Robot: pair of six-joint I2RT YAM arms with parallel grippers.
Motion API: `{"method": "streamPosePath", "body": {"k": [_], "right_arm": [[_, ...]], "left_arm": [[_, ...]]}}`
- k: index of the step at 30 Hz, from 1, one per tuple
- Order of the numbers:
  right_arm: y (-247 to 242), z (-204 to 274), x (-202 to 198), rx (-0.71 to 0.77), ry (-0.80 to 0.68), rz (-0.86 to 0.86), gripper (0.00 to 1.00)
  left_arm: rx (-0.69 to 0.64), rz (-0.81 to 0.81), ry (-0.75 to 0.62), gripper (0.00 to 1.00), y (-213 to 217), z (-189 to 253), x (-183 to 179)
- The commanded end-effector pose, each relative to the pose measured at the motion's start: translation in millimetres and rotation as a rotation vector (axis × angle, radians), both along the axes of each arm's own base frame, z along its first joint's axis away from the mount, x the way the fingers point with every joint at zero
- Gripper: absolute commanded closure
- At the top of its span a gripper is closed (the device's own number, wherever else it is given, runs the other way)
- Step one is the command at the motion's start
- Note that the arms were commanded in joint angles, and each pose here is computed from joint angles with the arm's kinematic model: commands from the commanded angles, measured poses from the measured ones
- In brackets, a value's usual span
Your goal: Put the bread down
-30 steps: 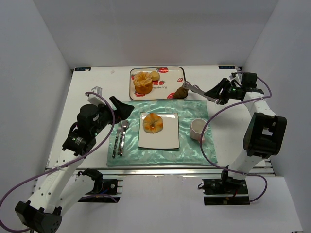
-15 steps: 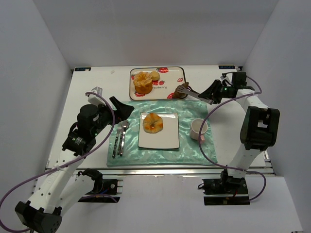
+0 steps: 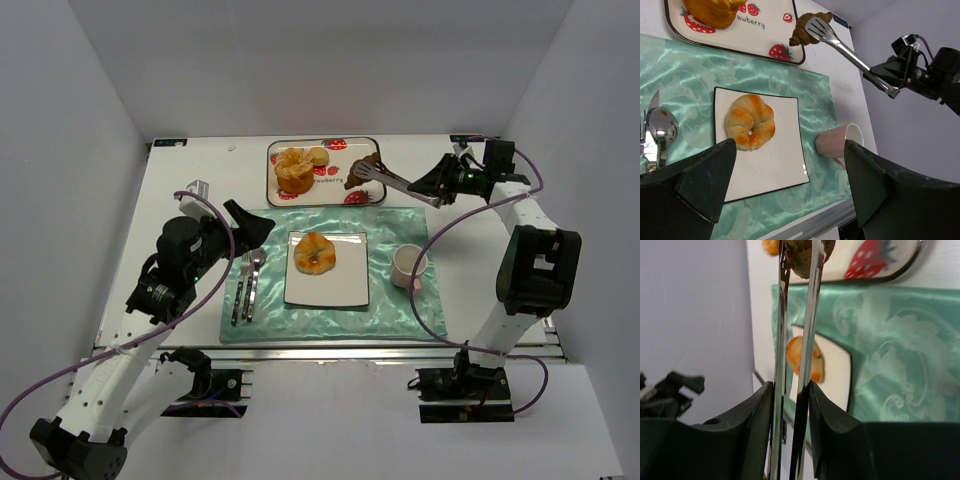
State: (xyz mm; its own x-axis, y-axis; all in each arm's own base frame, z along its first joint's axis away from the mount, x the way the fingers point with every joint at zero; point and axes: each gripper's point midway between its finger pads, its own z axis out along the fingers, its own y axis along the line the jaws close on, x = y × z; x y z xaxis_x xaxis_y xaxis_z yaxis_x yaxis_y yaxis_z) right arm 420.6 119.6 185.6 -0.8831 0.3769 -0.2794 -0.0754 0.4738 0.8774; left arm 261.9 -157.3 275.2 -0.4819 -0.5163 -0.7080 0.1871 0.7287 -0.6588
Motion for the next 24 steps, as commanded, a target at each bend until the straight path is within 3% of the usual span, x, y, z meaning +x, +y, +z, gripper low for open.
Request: {"method": "streamPosePath", "body": {"k": [1, 4, 6, 7, 14, 21, 24], "right_arm": [[10, 59, -39, 0.081, -0.131, 0.138, 0.81], [19, 53, -89, 0.088, -0.108, 0.242, 0.81], [19, 51, -110, 0.011, -0.213, 0.324, 0.81], [22, 48, -126, 0.0, -0.186, 0.355, 0.81], [18, 35, -163, -0.253, -0.437, 0.582, 0.81], [43, 4, -228, -0.337, -0.428, 0.849, 0.79], [47, 2, -234, -0.368, -0.452, 0.863, 0.76]], "left_arm": [[-0.013, 0.017, -0.042, 0.02, 5, 17, -3], [-0.016, 0.017, -0.042, 0.02, 5, 13, -4], [-0.019, 0.011, -0.036, 0.02, 4, 9, -4], [-0.021, 0.009, -0.036, 0.02, 3, 9, -4], [-0.005, -0.034, -0.027, 0.02, -5, 4, 0], [-0.004, -0.051, -0.031, 0.02, -6, 4, -5], [-0.011, -0.048, -0.029, 0.02, -3, 2, -12]]}}
